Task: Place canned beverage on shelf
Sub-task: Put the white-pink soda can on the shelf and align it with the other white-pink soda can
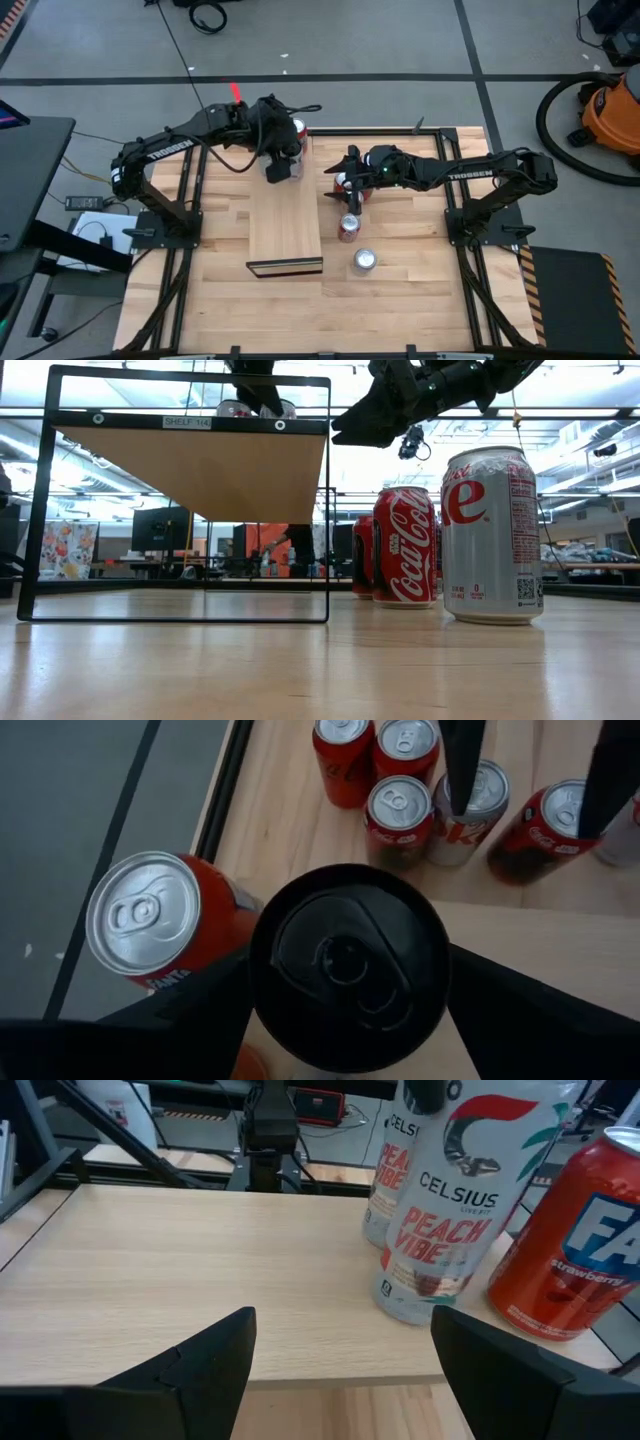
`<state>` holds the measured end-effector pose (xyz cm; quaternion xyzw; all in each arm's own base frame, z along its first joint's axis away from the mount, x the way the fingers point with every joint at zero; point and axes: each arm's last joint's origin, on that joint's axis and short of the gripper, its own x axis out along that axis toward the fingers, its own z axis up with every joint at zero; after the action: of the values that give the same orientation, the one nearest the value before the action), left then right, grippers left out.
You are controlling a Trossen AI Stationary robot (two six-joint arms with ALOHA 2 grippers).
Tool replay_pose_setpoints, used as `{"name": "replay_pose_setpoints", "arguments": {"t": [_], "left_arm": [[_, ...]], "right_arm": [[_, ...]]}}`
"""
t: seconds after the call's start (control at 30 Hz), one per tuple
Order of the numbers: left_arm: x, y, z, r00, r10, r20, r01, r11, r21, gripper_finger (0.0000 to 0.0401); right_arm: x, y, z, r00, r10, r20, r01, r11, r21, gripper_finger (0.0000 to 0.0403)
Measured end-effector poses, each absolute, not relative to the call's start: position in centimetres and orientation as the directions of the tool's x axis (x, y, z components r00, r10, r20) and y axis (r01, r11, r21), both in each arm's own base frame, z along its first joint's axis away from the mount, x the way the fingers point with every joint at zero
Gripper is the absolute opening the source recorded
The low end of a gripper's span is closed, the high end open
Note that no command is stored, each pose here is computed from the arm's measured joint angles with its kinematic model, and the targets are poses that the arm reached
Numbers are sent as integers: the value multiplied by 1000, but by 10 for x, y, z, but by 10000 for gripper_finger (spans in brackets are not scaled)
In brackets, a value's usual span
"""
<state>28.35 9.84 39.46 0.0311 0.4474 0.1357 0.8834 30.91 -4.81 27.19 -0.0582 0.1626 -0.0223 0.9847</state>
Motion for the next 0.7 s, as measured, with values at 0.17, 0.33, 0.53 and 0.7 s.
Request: {"name": "replay_pose_setpoints", "arguments": {"t": [0.17,0.33,0.53,0.7], "left_arm": [[286,98,394,568,264,-779,-219,961,166,282],[287,98,394,576,270,-772,-239,958,156,279],[288,99,394,566,302,-767,-279,946,166,300],[290,98,396,583,311,-750,-272,945,180,337]], "right_arm": [[309,-48,272,946,-63,-319,25,992,-122,312],[309,-48,272,946,-63,-319,25,992,-122,312],[309,-48,272,946,-63,-319,25,992,-122,312],[309,-48,272,946,-61,-319,23,992,-122,312]]}}
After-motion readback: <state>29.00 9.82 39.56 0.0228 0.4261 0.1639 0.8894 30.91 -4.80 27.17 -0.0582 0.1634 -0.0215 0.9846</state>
